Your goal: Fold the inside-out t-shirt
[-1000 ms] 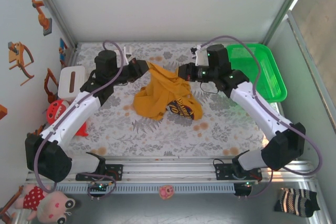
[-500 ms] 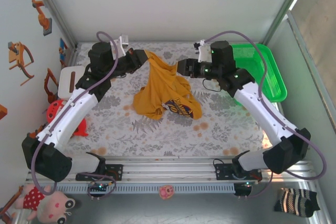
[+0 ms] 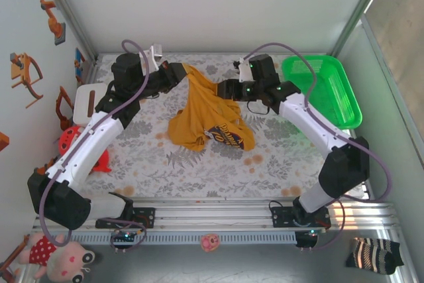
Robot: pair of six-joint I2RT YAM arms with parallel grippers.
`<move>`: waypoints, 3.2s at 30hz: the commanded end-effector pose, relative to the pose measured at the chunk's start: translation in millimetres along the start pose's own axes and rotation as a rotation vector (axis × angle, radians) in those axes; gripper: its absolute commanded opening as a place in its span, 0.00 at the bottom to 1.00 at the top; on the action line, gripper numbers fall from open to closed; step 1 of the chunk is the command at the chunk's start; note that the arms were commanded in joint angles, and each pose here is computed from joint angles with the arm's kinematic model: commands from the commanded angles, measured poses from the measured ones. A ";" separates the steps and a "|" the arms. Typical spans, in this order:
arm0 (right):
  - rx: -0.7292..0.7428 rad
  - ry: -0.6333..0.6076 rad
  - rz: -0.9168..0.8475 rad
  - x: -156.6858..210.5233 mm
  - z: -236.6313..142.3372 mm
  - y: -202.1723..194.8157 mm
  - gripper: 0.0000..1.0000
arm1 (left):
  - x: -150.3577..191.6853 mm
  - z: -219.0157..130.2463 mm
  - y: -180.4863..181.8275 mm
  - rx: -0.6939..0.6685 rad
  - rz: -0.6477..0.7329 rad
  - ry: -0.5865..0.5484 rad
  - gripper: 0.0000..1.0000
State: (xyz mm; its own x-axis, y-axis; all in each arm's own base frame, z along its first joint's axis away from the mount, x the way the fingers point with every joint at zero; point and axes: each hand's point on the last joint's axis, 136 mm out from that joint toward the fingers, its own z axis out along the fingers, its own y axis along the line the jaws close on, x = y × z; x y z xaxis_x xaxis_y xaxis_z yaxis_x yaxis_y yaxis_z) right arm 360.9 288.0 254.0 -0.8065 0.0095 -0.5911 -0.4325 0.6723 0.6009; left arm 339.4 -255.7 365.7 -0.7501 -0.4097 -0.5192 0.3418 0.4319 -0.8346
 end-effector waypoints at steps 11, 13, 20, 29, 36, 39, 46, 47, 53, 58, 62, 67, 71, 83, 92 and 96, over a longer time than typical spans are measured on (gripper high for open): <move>-0.146 -0.149 -0.100 -56.4 -50.0 59.9 0.00 | -13.9 -18.4 14.8 -0.073 -0.022 -0.059 0.00; -0.192 -0.175 -0.129 -59.4 -75.9 80.2 0.00 | -25.1 -24.3 31.4 -0.132 -0.038 -0.087 0.00; -0.339 -0.220 -0.205 -60.4 -137.1 127.8 0.00 | -73.2 -40.3 45.4 -0.157 -0.050 -0.174 0.00; -0.342 -0.237 -0.153 -64.3 -131.9 116.2 0.00 | -86.4 -51.9 -14.2 0.012 -0.016 -0.198 0.00; -0.284 -0.262 -0.087 -69.2 -122.7 95.8 0.00 | -69.0 -31.0 -69.2 0.128 0.017 -0.140 0.00; -0.198 -0.271 -0.011 -73.5 -110.8 63.6 0.00 | -70.8 -0.7 -65.3 0.144 -0.010 -0.095 0.27; 0.184 -0.340 0.400 -57.8 -88.8 -103.2 0.00 | -74.3 42.1 12.5 -0.025 -0.067 -0.040 0.72; 0.213 -0.345 0.449 -52.0 -85.0 -124.4 0.00 | -71.4 38.6 28.1 -0.068 -0.083 -0.041 0.74; 0.312 -0.258 0.419 -34.0 -62.0 -167.8 0.38 | -22.7 -2.4 133.8 -0.412 -0.158 0.010 0.78; 0.374 -0.195 0.359 -6.9 -71.6 -158.5 0.43 | 36.4 -50.7 216.5 -0.728 -0.236 0.088 0.81; 0.395 -0.103 0.278 20.7 -65.3 -144.9 0.43 | 67.7 -67.4 255.8 -0.844 -0.287 0.132 0.82; 0.410 0.075 0.189 46.2 -29.2 -138.8 0.44 | 71.1 -72.8 283.8 -0.924 -0.286 0.151 0.83; 0.422 0.172 0.168 58.2 5.6 -141.6 0.45 | 57.1 -71.1 292.7 -0.944 -0.265 0.151 0.84; 0.550 0.221 0.301 95.5 24.3 -170.3 0.50 | 22.5 -71.3 289.0 -0.931 -0.208 0.120 0.88; 0.470 0.225 0.362 97.6 52.3 -167.4 0.35 | 15.2 -72.4 289.4 -0.926 -0.189 0.113 0.95; 0.441 0.234 0.377 91.1 64.9 -165.6 0.28 | 13.0 -74.6 288.0 -0.925 -0.182 0.105 1.00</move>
State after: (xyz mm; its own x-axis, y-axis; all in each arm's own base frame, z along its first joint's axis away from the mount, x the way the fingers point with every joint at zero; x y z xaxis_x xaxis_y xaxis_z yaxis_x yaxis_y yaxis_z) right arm 374.1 211.7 59.2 -0.9626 0.1648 -0.2152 0.0681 0.9155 0.3964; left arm 383.4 -80.5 125.4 -0.8076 -0.4945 -0.3213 -0.3519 0.8413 -0.4104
